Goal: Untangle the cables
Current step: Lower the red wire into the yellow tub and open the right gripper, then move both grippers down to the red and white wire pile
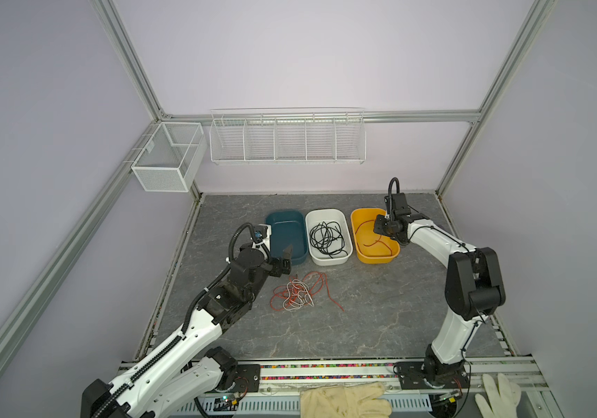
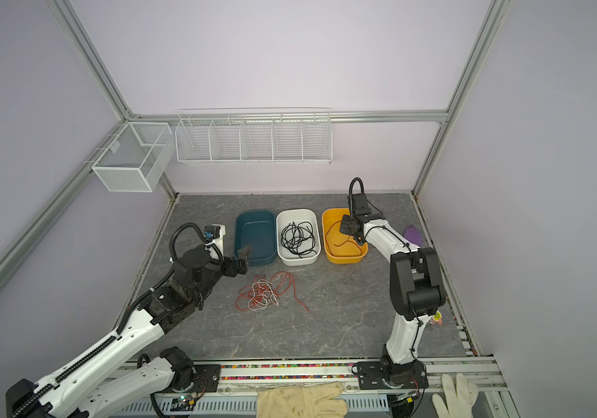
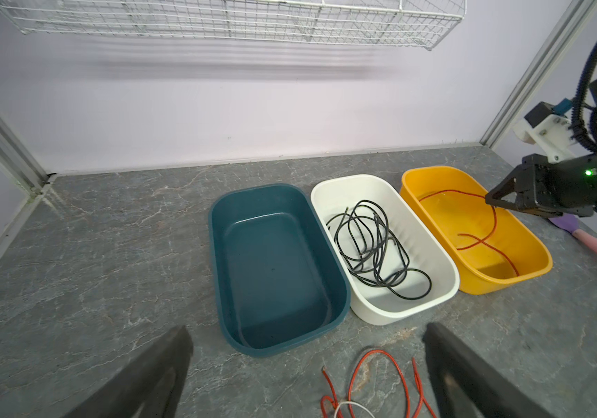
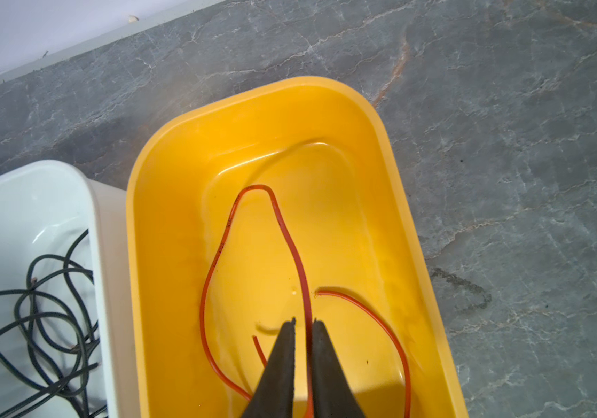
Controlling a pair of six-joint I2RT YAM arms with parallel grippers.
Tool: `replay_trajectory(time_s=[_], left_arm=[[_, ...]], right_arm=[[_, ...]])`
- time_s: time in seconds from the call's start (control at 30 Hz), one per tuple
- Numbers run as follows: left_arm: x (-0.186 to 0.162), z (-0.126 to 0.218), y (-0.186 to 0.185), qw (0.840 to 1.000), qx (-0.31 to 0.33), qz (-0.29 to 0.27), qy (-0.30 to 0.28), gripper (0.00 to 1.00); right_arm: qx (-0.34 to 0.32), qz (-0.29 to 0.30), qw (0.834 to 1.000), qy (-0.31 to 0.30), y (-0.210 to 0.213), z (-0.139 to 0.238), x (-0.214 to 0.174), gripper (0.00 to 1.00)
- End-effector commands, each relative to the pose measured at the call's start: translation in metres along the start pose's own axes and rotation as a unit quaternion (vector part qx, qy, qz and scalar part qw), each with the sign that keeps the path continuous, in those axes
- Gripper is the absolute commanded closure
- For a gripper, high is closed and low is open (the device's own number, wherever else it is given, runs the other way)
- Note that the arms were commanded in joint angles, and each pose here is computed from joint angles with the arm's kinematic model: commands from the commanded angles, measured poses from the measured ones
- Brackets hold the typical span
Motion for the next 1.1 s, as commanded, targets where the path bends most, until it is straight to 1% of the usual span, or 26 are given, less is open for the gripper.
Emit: replay_trajectory(time_s=[0.0,0.17,0.27,0.37,0.43,0.5,0.57,0.67,0.73,0.83,0.97,1.07], left_arm=[[0.005,-0.001,-0.006,1.000,-0.027,-0.003,0.016,0.01],[0.002,-0.002,-0.007,0.999,-0.031,0.001,0.031,0.01],[0.001,-0.001,-0.010,0.998,-0.031,0.004,0.050,0.01],[0.003,-0.001,-0.013,0.996,-0.027,0.007,0.085,0.01],[0.006,0.000,-0.014,0.993,-0.015,0.019,0.117,0.01],[0.004,0.001,-0.013,0.989,-0.005,0.029,0.144,0.01],[0.001,0.004,-0.012,0.986,0.002,0.049,0.162,0.01],[-0.010,0.009,-0.009,0.978,0.005,0.083,0.191,0.01],[-0.021,0.011,-0.008,0.971,-0.001,0.104,0.214,0.01],[-0.039,0.013,-0.005,0.960,0.003,0.142,0.241,0.01],[-0.058,0.014,0.000,0.950,0.007,0.179,0.256,0.00],[-0.071,0.013,0.002,0.942,0.011,0.198,0.270,0.03]], right_arm=[[0.007,0.003,1.000,-0.004,0.000,0.010,-0.003,0.81],[0.017,0.002,1.000,-0.012,0.002,0.025,0.000,0.72],[0.018,0.001,1.000,-0.016,0.001,0.033,0.001,0.63],[0.034,-0.004,0.999,-0.018,0.003,0.045,0.002,0.53],[0.054,0.001,0.998,-0.029,0.009,0.060,0.003,0.46],[0.071,0.014,0.997,-0.042,0.017,0.074,0.000,0.36],[0.093,0.030,0.994,-0.049,0.026,0.089,-0.004,0.31],[0.157,0.056,0.984,-0.055,0.041,0.108,-0.016,0.26],[0.193,0.075,0.977,-0.057,0.051,0.120,-0.028,0.21],[0.237,0.109,0.964,-0.049,0.064,0.133,-0.049,0.19],[0.262,0.141,0.954,-0.031,0.078,0.143,-0.082,0.12],[0.270,0.164,0.949,-0.022,0.086,0.147,-0.107,0.08]])
Point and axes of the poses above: each gripper's point midway between its finger pads, its own z axis back along the fingers, its own y axis along the line the jaws close on, x = y × z, the point moved 10 cm from there along z, back along the fingers, and after that the axes turned 5 degrees about z, right-handed, at the moved point
